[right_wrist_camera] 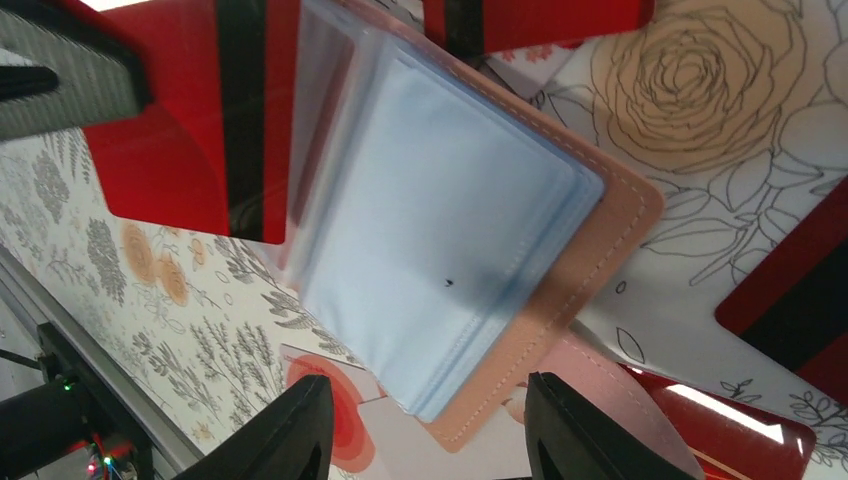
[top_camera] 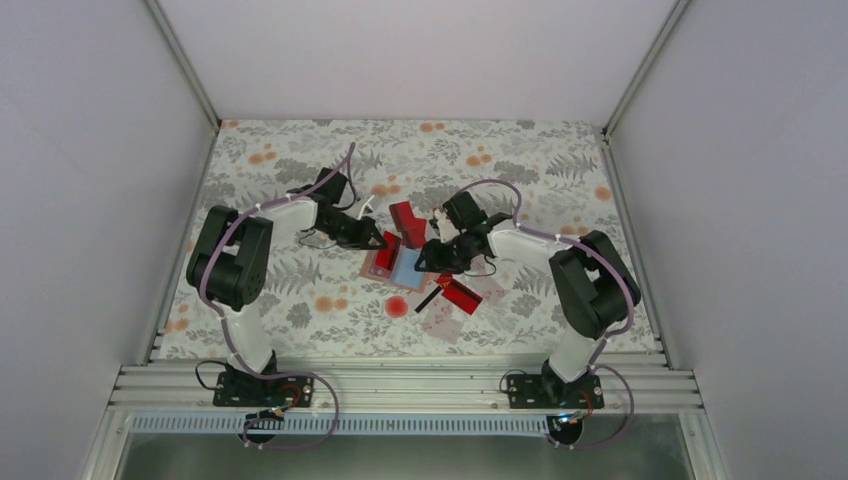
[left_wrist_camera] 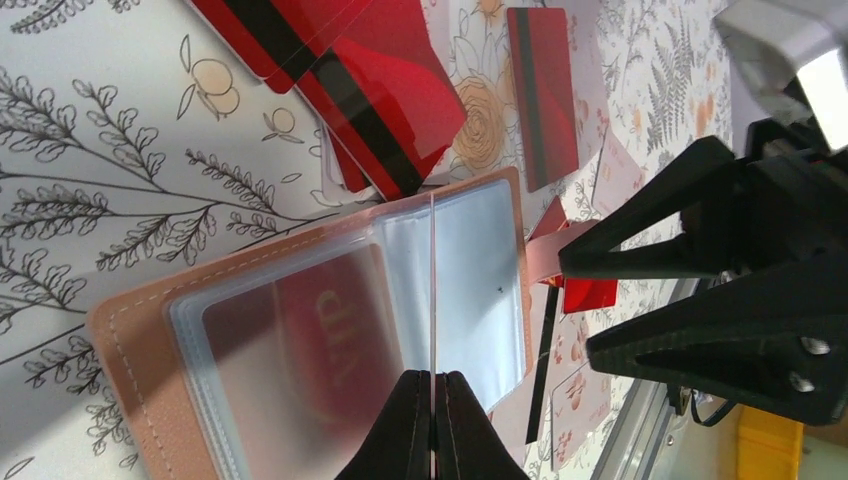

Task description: Put the credit cards into the card holder

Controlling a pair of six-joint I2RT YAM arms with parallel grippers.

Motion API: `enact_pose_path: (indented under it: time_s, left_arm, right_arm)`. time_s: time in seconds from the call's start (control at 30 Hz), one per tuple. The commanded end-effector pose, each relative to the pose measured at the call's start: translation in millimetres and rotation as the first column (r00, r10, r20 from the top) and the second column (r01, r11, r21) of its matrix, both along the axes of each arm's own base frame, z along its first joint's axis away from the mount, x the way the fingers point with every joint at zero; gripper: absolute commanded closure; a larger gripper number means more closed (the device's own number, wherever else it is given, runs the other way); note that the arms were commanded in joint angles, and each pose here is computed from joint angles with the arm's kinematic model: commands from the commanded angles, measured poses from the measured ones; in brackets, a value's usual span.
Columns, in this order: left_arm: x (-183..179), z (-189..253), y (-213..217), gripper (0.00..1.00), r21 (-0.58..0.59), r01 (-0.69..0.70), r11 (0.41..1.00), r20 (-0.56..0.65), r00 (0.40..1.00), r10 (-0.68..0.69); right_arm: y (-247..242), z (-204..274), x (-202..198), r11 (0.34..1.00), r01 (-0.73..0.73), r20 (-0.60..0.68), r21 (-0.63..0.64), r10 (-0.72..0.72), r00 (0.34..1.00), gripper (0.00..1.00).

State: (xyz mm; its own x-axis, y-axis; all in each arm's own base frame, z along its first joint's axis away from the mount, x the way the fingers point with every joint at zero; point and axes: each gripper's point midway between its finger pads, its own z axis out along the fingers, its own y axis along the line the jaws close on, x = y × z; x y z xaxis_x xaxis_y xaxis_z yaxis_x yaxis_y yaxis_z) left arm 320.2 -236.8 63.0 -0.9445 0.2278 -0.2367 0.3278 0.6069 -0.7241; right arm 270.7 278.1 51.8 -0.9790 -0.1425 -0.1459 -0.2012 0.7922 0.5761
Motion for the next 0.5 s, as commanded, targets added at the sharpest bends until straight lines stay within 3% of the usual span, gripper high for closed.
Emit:
enact_pose_path:
  time_s: [0.0, 0.47]
  left_arm:
    - [1.8, 1.7, -7.5, 0.98, -0.062, 0.027, 0.998, 0.022, 0.999, -0.025]
    - [-8.8, -16.7, -11.1, 0.98, -0.072, 0.039, 0.997, -0.02, 0.999, -0.041]
  right_arm:
    - [-3.2, -10.7, -2.2, 1.0, -0.013, 0.0, 0.005, 0.013, 1.0, 0.51]
    - [-10.8, -34.0, -7.6, 1.0, -0.011, -0.04, -0.026, 0.01, 0.999, 0.58]
